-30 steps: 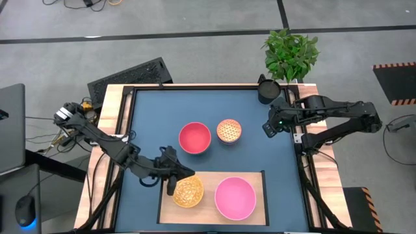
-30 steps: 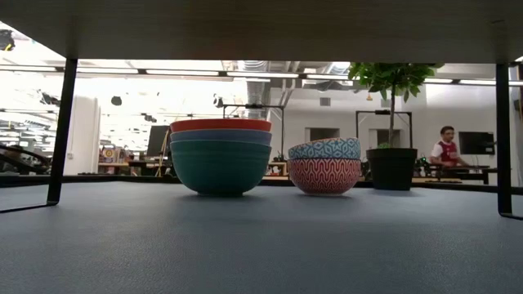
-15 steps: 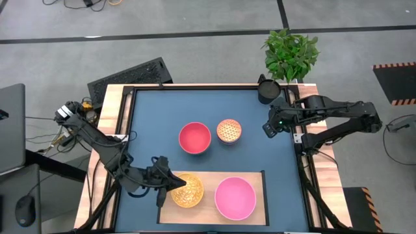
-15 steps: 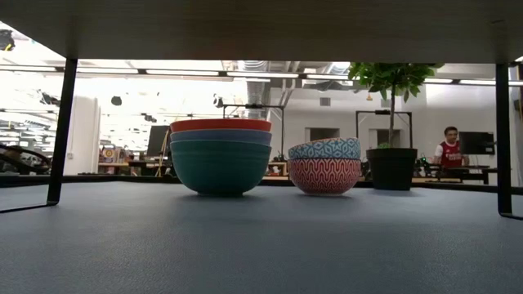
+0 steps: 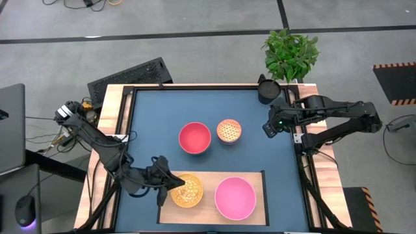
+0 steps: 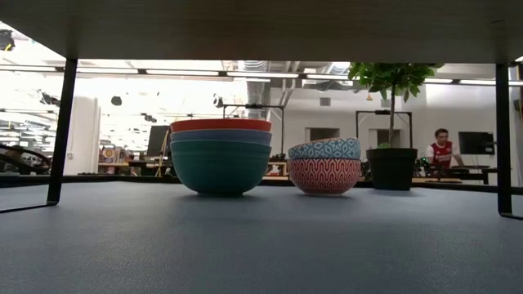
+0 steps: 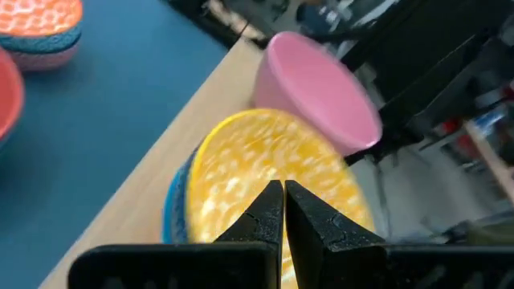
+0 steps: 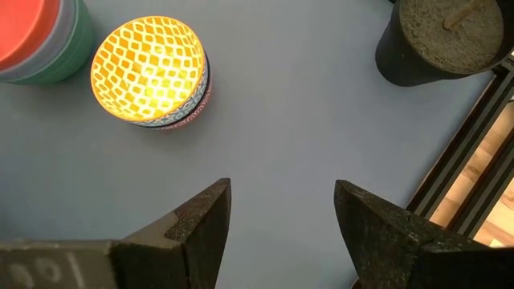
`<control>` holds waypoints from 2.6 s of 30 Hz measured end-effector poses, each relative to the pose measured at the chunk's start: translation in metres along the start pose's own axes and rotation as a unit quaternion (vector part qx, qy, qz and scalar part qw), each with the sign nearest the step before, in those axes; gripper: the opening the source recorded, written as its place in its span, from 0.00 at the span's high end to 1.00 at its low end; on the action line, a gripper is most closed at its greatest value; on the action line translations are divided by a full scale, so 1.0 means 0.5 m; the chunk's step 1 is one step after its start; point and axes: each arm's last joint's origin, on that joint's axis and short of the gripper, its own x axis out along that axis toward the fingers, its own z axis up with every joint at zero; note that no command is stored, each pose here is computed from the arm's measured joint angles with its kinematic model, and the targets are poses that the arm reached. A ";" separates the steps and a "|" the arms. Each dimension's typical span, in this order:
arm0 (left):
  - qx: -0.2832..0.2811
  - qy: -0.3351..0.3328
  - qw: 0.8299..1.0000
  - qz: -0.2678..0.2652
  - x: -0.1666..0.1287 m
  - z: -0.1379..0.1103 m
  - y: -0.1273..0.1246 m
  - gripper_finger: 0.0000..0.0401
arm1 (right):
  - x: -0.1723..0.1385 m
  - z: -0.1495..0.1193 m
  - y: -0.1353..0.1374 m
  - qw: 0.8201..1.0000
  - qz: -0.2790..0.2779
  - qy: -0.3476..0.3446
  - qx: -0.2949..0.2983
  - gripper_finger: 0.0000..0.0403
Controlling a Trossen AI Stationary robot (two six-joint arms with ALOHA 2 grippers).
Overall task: Place and stack bowls onto a shelf
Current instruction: Stack the yellow bowl on top of the light blue patterned bowl on the shelf, then stack the orange patterned bowl on top of the yellow bowl on the shelf
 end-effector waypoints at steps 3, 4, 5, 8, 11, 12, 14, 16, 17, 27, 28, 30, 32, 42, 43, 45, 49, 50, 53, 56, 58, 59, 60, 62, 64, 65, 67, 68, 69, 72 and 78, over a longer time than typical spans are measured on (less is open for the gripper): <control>-0.012 -0.034 0.999 -0.018 -0.004 0.020 -0.007 1.00 | 0.000 0.000 0.000 1.000 0.000 0.000 -0.001 0.38; -0.009 -0.050 0.998 -0.021 -0.005 0.028 -0.009 1.00 | 0.000 0.000 0.000 1.000 0.000 0.000 -0.002 0.38; -0.003 -0.069 0.997 -0.019 -0.007 0.036 -0.011 1.00 | 0.000 0.000 0.000 1.000 0.000 0.000 -0.003 0.38; 0.015 -0.101 0.995 -0.007 -0.008 0.051 -0.009 1.00 | 0.000 0.000 0.000 1.000 0.000 0.000 -0.004 0.38; 0.021 -0.092 0.995 0.012 0.000 0.053 0.004 1.00 | 0.000 0.000 0.000 1.000 0.000 0.000 -0.004 0.38; 0.018 -0.087 0.996 0.017 0.004 0.054 0.009 1.00 | 0.000 0.000 0.000 1.000 0.000 0.000 -0.004 0.38; 0.017 -0.076 0.997 0.023 0.009 0.056 0.017 1.00 | 0.000 0.000 0.000 1.000 0.000 0.000 -0.004 0.38; 0.018 -0.074 0.997 0.029 0.013 0.061 0.023 1.00 | 0.000 0.000 0.000 1.000 0.000 0.000 -0.004 0.38; 0.021 -0.076 0.996 0.031 0.015 0.063 0.025 1.00 | 0.000 0.000 0.000 1.000 0.000 0.000 -0.004 0.38; -0.013 -0.103 0.993 0.049 0.033 0.104 0.051 0.96 | 0.000 0.001 0.002 1.000 0.003 -0.004 -0.002 0.38; -0.015 -0.107 0.993 0.048 0.034 0.112 0.051 0.94 | 0.000 0.002 0.003 1.000 0.005 -0.007 0.000 0.38; -0.018 -0.119 0.992 0.048 0.034 0.130 0.049 0.91 | 0.000 0.005 0.005 1.000 0.012 -0.012 0.003 0.38; -0.016 -0.135 0.989 0.054 0.035 0.151 0.052 0.87 | 0.000 0.006 0.007 1.000 0.017 -0.016 0.005 0.38; 0.063 -0.173 0.981 0.065 0.039 0.280 0.090 0.72 | -0.001 0.013 0.015 0.998 0.034 -0.035 0.030 0.38; 0.071 -0.178 0.979 0.069 0.038 0.291 0.096 0.70 | -0.001 0.014 0.015 0.998 0.034 -0.038 0.034 0.38; 0.082 -0.188 0.976 0.080 0.037 0.310 0.108 0.68 | -0.001 0.015 0.015 0.998 0.033 -0.042 0.042 0.38; 0.098 -0.199 0.969 0.105 0.037 0.334 0.132 0.63 | -0.001 0.016 0.016 0.997 0.037 -0.045 0.056 0.38; 0.102 -0.200 0.968 0.111 0.039 0.339 0.139 0.62 | -0.001 0.016 0.017 0.996 0.038 -0.046 0.061 0.38; 0.100 -0.199 0.967 0.125 0.050 0.349 0.160 0.59 | -0.001 0.016 0.017 0.995 0.038 -0.045 0.077 0.38; 0.101 -0.180 0.971 0.124 0.074 0.353 0.184 0.58 | -0.001 0.017 0.017 0.994 0.038 -0.047 0.096 0.38; 0.097 -0.158 0.976 0.117 0.098 0.351 0.202 0.57 | -0.001 0.017 0.017 0.992 0.035 -0.052 0.106 0.38; 0.091 -0.148 0.978 0.112 0.112 0.349 0.211 0.57 | -0.001 0.018 0.016 0.992 0.034 -0.054 0.111 0.38; 0.087 -0.137 0.981 0.108 0.126 0.347 0.220 0.57 | -0.001 0.018 0.016 0.991 0.034 -0.054 0.116 0.38; 0.082 -0.113 0.985 0.104 0.155 0.342 0.235 0.57 | -0.001 0.018 0.016 0.991 0.033 -0.055 0.120 0.38; 0.096 -0.092 0.986 0.099 0.184 0.344 0.240 0.57 | -0.001 0.018 0.016 0.990 0.033 -0.055 0.122 0.38; 0.108 -0.076 0.986 0.103 0.201 0.344 0.242 0.57 | -0.001 0.018 0.016 0.990 0.033 -0.055 0.122 0.38; 0.141 -0.048 0.983 0.110 0.234 0.347 0.243 0.57 | 0.001 0.019 0.018 0.991 0.031 -0.054 0.120 0.38; 0.158 -0.030 0.980 0.115 0.250 0.348 0.244 0.57 | 0.003 0.019 0.021 0.991 0.029 -0.053 0.120 0.38; 0.176 -0.010 0.977 0.121 0.265 0.349 0.244 0.57 | 0.005 0.019 0.023 0.991 0.027 -0.051 0.118 0.38; 0.219 0.036 0.966 0.132 0.309 0.360 0.242 0.57 | 0.011 0.021 0.028 0.992 0.022 -0.048 0.115 0.38; 0.261 0.125 0.946 0.147 0.378 0.359 0.253 0.57 | 0.030 0.023 0.042 0.995 0.001 -0.032 0.099 0.38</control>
